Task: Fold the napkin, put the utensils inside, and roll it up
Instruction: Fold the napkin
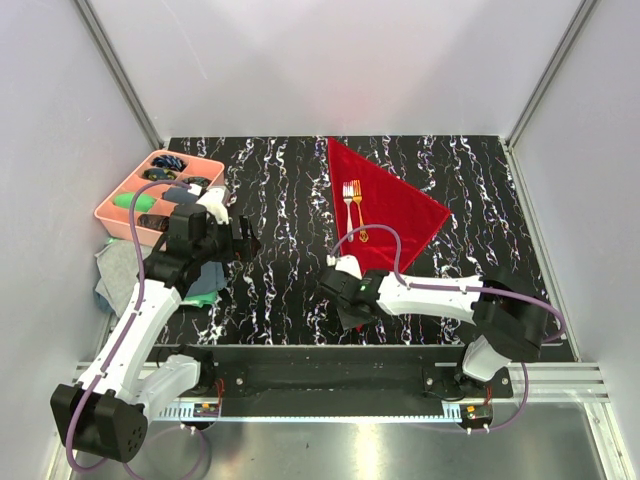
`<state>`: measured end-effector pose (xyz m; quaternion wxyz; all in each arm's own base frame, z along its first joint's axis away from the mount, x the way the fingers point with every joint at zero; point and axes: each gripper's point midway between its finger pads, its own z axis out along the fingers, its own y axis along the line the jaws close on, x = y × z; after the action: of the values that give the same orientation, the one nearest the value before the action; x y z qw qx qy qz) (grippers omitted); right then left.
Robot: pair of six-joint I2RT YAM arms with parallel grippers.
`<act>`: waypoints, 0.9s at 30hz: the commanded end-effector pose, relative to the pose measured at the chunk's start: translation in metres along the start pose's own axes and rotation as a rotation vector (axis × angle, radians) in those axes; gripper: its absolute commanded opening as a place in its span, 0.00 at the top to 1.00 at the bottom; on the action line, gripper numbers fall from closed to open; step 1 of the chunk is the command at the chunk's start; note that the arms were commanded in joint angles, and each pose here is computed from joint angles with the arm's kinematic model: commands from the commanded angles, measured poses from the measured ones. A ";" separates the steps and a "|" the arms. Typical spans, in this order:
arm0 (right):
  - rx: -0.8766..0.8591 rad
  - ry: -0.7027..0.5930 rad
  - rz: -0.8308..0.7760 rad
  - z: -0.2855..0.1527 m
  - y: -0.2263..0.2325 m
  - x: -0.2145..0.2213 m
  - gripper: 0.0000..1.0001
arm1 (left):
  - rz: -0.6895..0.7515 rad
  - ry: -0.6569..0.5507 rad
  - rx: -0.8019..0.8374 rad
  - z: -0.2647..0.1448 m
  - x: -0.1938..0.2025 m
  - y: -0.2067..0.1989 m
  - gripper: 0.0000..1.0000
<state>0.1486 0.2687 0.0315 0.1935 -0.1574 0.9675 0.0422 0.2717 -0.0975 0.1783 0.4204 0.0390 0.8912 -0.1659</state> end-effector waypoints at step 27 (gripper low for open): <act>0.047 0.083 -0.001 0.015 -0.009 0.028 0.86 | -0.001 -0.040 0.046 -0.002 -0.012 -0.010 0.01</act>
<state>0.1412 0.2560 0.0129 0.1704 -0.1557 0.9729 0.0142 0.2707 -0.1001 0.1786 0.4186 0.0424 0.8906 -0.1729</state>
